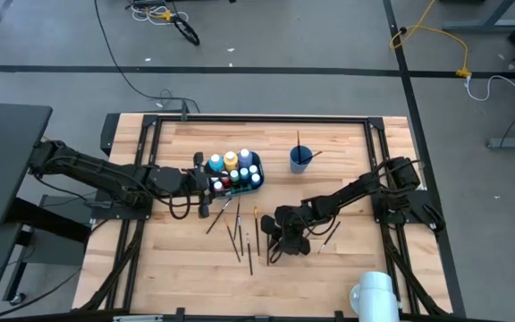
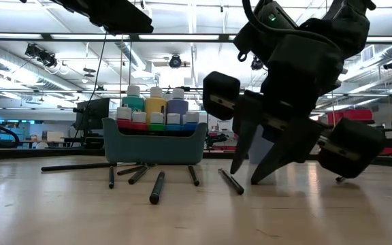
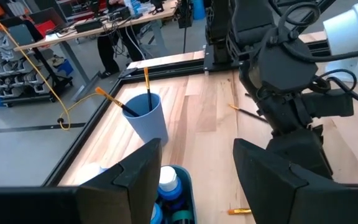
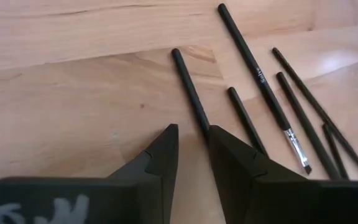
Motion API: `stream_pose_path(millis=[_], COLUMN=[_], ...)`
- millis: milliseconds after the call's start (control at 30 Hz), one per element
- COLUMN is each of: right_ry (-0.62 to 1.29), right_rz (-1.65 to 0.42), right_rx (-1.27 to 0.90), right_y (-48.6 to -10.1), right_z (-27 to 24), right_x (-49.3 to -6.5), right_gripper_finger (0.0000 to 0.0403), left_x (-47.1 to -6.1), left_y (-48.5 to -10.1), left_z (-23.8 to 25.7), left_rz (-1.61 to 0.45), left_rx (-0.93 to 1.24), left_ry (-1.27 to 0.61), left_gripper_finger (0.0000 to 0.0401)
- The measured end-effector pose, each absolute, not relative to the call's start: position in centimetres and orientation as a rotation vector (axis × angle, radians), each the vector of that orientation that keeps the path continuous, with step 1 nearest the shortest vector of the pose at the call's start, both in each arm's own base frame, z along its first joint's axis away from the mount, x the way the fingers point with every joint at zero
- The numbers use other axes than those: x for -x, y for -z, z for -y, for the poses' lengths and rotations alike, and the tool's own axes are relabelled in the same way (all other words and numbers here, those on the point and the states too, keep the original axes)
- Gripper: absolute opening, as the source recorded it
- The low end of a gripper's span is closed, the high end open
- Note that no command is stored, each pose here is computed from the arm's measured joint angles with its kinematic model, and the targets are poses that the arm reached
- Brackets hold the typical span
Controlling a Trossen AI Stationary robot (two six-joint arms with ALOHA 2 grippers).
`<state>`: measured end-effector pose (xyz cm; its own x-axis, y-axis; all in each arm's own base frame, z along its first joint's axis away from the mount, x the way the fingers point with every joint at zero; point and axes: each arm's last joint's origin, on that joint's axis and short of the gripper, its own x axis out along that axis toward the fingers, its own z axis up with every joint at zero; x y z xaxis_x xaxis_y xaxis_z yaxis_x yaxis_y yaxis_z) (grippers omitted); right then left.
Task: Pick & Place Paint Supplies
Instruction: Put the silver paint brush into the blue cup, then put the orange paint brush into the blue cup
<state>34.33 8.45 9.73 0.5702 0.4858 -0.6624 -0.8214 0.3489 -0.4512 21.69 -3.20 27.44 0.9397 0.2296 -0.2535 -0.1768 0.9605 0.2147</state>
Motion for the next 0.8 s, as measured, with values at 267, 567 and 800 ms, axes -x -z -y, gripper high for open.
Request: stream_pose_path(millis=[267, 567, 800], right_ry=[-0.777, -0.512, -0.394], right_rz=[-0.548, -0.537, -0.811], right_rx=[0.582, 0.546, 0.566], right_y=[-9.8, -12.1, -14.5], right_z=[-8.1, -7.3, -7.0], right_x=[-34.5, -35.2, -32.1], right_gripper_finger=[0.0096, 0.0096, 0.0096], left_x=[-21.7, -21.7, -21.7], left_y=[-27.4, -27.4, -27.3], left_z=[3.2, 3.2, 3.3], left_rz=[-0.281, -0.279, -0.286], left_rx=[-0.203, -0.171, -0.169], left_ry=[-0.207, -0.209, -0.185], left_gripper_finger=[0.0210, 0.0210, 0.0210])
